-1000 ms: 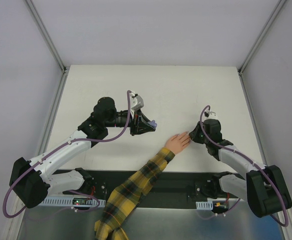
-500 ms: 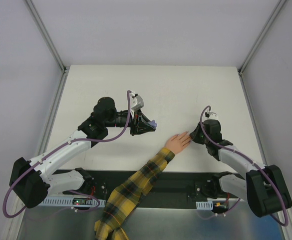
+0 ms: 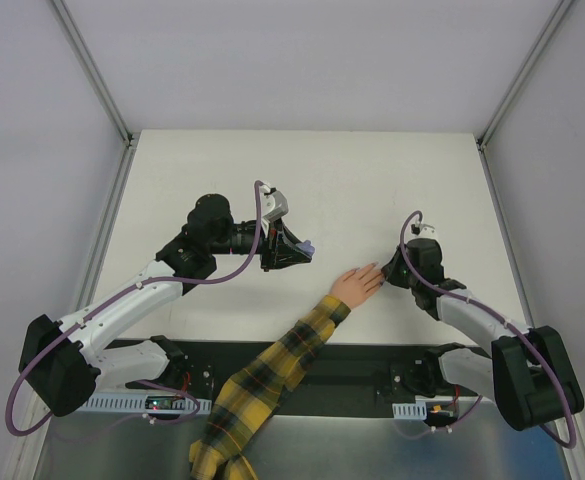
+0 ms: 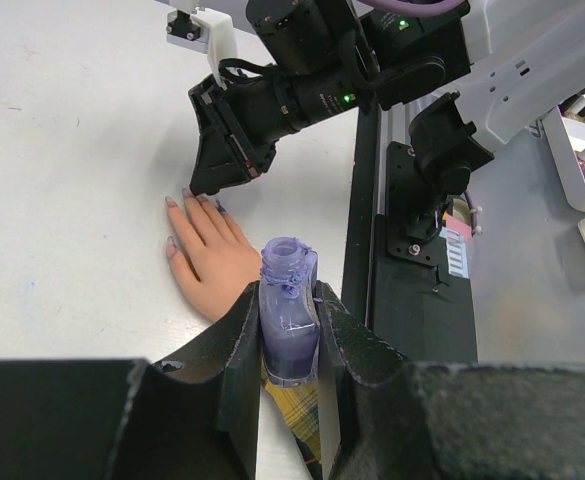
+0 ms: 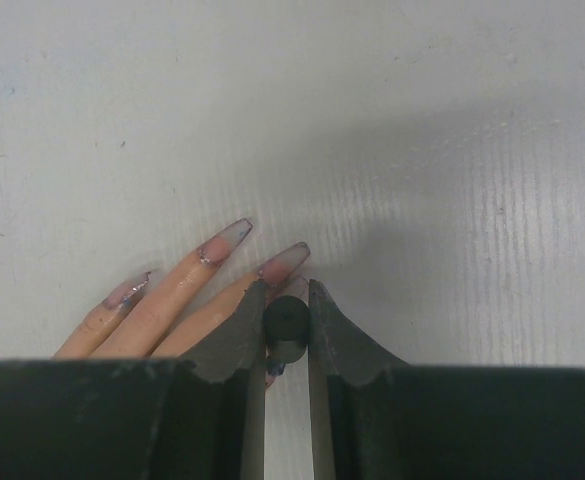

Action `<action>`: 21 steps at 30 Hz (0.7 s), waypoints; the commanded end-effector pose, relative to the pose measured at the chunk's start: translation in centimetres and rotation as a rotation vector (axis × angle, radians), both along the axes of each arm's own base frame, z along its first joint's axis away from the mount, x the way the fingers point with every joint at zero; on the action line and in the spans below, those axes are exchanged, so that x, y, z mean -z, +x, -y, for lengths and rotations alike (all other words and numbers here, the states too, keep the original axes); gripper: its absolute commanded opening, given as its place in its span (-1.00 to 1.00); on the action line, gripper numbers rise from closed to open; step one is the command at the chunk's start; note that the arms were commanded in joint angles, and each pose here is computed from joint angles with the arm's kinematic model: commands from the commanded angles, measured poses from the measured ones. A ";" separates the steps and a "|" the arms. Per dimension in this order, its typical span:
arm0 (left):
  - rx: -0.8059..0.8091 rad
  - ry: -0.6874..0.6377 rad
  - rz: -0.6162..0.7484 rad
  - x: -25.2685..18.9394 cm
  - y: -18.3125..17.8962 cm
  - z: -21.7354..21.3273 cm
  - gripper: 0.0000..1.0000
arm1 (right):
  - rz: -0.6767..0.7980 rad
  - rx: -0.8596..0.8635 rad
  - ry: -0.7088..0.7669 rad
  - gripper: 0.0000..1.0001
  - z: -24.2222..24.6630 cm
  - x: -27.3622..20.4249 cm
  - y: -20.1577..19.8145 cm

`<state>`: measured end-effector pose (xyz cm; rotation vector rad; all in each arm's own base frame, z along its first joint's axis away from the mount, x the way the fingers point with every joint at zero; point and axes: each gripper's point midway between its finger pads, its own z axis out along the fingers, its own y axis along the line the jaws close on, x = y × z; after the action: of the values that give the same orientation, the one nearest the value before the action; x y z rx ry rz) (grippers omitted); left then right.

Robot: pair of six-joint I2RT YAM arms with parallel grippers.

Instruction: Paint the nails

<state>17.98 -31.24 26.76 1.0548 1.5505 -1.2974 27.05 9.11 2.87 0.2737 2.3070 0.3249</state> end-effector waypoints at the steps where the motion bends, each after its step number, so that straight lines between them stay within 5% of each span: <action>1: 0.037 -0.070 0.077 -3.2 -0.4 0.3 -1.00 | 0.059 0.007 0.006 -0.99 -0.2 -1.8 1.7; 21: 0.039 -0.068 0.071 -3.1 -0.3 0.4 -1.00 | 0.051 -0.055 0.055 -0.99 -1.4 -1.6 0.3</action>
<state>17.91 -31.24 26.79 1.0574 1.5489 -1.3007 27.04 9.85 3.44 0.2485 2.2984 0.3778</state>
